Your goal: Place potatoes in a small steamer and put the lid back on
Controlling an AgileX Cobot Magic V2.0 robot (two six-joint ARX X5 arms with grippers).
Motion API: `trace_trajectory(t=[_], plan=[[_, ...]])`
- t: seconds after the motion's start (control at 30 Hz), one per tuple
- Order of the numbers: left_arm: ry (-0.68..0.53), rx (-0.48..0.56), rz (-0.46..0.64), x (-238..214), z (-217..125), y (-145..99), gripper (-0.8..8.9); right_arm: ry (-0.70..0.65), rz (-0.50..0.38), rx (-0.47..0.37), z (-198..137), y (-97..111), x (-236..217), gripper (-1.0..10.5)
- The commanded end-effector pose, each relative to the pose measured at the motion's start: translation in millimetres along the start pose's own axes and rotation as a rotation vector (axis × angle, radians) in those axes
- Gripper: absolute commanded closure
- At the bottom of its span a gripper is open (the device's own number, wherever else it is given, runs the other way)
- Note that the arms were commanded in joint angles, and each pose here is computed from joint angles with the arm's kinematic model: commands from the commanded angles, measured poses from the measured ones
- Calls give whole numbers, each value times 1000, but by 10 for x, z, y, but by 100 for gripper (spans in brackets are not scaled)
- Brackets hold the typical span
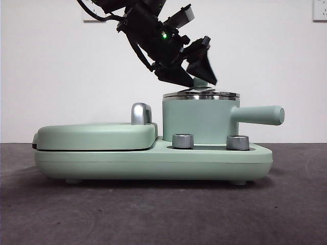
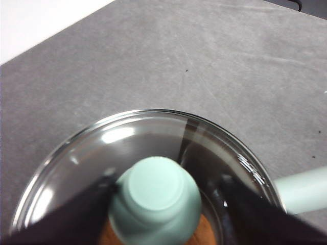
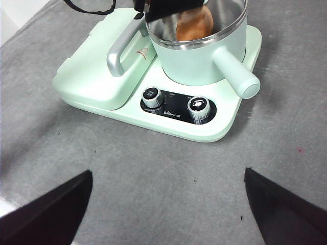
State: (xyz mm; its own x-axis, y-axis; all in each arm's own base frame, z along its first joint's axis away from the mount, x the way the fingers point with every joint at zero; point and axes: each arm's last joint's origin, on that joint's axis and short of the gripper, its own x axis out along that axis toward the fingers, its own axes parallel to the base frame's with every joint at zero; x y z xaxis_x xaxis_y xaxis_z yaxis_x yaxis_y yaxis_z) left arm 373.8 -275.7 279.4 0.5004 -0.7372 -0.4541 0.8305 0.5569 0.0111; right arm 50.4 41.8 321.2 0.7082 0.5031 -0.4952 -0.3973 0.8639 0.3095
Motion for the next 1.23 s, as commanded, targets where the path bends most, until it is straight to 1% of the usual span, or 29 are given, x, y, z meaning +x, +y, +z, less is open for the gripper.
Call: trace_trajectory(t=[0.03, 0.07, 0.13, 0.27, 0.33, 0.5, 0.63, 0.87, 1.0, 1.17, 1.23], plan=[[-31, -40, -7, 53, 59, -11, 241, -3, 8, 7, 9, 10, -1, 486], [-39, -50, -5, 32, 92, -8, 211, -3, 8, 7, 9, 10, -1, 486], [-51, -72, -4, -31, 174, -10, 189, -3, 8, 7, 9, 10, -1, 486], [-41, -81, -5, -247, 388, -43, 189, -2, 8, 7, 9, 10, -1, 486], [-8, -92, -10, -394, 490, -75, 190, -2, 9, 7, 9, 10, -1, 486], [120, -137, -27, -853, 663, -196, 191, 0, 14, 7, 9, 12, -1, 486], [174, -154, -34, -1244, 727, -312, 191, 10, 37, 6, 6, 18, -1, 486], [243, -162, -44, -1902, 766, -517, 191, 18, 56, 6, 4, 24, -1, 486], [309, -191, -42, -2281, 698, -612, 191, 20, 60, 5, 3, 25, -2, 486], [288, -191, -37, -2665, 568, -764, 191, 20, 60, 3, 3, 25, -2, 486], [287, -193, -37, -2796, 459, -834, 191, 20, 60, 2, 3, 25, -2, 486]])
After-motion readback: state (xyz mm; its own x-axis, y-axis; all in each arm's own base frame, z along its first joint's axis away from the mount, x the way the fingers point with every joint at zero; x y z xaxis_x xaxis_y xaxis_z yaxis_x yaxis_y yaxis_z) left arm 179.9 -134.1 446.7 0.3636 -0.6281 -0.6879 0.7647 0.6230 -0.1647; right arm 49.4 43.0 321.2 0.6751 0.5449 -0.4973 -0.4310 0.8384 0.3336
